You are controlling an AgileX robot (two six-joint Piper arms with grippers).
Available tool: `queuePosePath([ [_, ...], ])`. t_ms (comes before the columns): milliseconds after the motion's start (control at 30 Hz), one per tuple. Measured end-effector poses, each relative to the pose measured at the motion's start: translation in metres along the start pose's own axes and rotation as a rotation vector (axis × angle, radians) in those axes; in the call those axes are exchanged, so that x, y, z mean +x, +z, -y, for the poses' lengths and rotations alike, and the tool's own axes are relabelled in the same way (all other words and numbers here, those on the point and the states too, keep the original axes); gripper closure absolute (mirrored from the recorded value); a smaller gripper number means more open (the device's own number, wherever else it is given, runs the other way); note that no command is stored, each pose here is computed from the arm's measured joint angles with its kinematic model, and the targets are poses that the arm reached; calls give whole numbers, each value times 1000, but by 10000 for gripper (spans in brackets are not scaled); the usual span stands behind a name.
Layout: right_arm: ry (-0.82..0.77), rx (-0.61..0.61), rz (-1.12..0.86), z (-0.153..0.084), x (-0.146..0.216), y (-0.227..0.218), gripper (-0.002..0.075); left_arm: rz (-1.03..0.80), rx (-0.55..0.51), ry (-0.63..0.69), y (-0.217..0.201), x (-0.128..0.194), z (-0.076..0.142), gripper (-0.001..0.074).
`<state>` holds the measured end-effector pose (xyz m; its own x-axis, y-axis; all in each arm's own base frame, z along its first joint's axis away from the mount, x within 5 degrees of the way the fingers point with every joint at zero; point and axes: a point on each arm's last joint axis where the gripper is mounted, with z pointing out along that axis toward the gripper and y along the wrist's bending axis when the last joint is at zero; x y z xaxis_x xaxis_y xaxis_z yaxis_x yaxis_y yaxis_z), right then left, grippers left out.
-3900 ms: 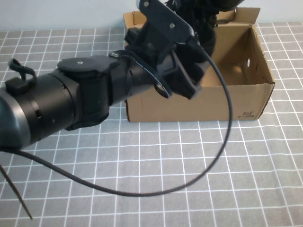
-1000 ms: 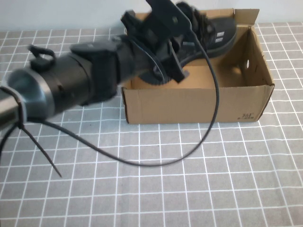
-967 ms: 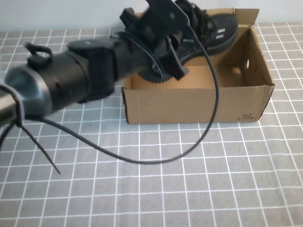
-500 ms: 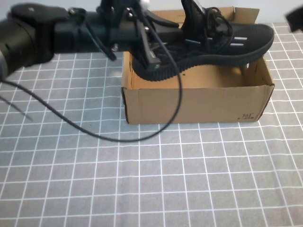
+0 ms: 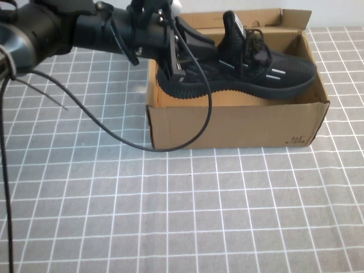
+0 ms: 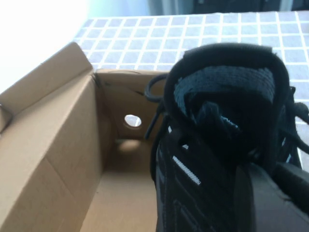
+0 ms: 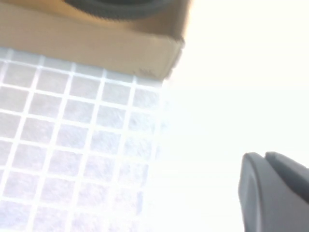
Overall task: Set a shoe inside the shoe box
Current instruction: Adjust the shoe
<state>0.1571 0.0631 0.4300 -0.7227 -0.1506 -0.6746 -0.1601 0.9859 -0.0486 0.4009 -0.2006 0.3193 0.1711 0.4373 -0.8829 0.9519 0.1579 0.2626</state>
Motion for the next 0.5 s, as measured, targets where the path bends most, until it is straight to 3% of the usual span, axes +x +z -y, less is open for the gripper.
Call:
queuePosePath([
  [267,64,28,31,10,35,8,742,-13,39,30,8,5,-7,701],
  [500,69,30,21,9,43,18,742,-42,47,59,9,8,-7,702],
])
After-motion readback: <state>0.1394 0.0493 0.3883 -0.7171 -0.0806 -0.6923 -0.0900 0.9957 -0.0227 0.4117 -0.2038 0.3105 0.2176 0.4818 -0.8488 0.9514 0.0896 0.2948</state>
